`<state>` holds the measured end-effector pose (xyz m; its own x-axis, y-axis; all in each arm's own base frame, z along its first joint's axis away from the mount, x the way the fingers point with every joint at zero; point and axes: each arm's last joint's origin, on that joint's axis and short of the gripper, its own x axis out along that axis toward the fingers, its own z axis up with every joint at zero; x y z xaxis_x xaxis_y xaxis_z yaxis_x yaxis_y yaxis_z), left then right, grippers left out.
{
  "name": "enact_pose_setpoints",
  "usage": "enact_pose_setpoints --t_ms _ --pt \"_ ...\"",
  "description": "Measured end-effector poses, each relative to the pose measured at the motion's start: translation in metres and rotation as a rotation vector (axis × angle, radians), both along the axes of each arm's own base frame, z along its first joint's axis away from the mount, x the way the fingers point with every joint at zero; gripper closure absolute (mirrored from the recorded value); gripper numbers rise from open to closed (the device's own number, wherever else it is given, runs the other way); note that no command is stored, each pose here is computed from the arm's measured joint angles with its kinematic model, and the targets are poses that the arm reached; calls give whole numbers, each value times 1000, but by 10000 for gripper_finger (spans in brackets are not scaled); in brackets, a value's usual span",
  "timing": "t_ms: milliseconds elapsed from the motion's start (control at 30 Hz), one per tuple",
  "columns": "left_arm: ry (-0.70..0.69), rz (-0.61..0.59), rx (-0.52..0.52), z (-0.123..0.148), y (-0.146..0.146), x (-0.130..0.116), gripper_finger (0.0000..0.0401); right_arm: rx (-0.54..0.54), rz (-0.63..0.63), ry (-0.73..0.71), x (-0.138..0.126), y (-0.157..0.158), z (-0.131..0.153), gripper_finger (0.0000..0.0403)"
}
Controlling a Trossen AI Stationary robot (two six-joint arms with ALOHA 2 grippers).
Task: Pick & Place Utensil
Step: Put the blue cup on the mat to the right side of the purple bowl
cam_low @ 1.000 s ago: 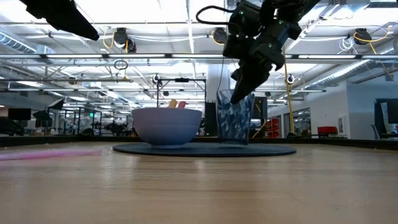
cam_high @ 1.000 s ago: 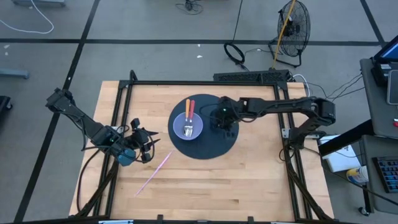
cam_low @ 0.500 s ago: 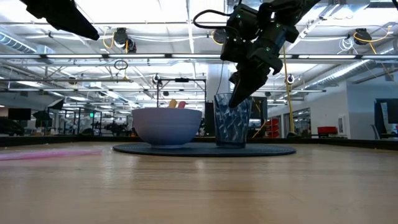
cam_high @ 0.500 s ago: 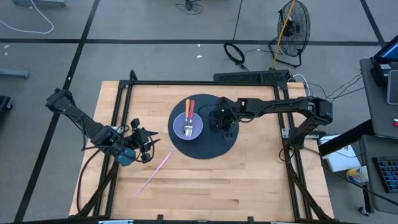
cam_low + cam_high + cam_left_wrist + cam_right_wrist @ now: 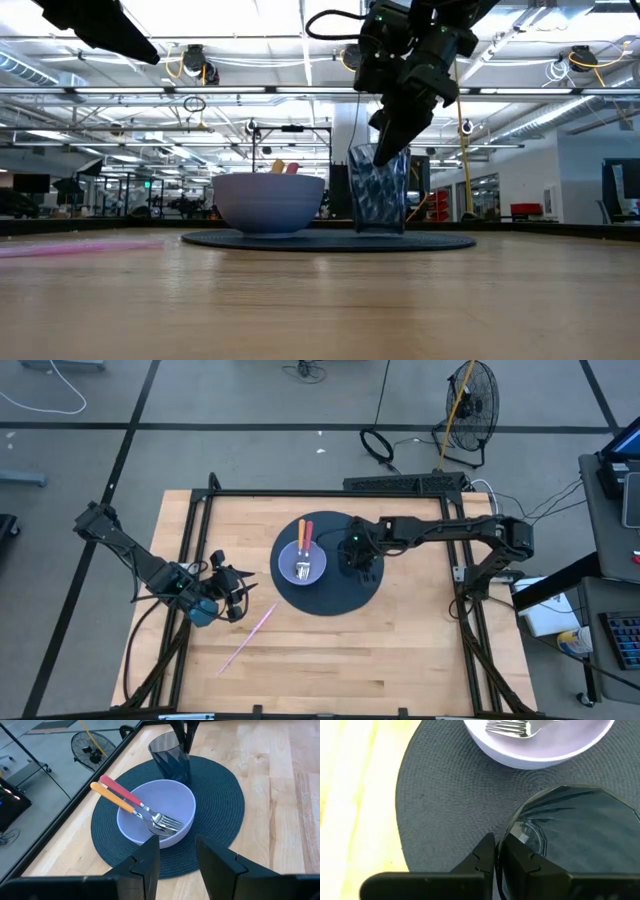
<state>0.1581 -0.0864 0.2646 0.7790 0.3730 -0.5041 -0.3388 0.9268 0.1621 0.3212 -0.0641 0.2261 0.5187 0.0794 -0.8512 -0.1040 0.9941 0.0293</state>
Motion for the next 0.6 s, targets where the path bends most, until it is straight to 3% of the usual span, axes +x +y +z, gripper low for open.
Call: enact_pose_setpoints --t_ms 600 --pt "-1 1 -4 0 0 0 268 6 -18 5 -3 0 -8 388"
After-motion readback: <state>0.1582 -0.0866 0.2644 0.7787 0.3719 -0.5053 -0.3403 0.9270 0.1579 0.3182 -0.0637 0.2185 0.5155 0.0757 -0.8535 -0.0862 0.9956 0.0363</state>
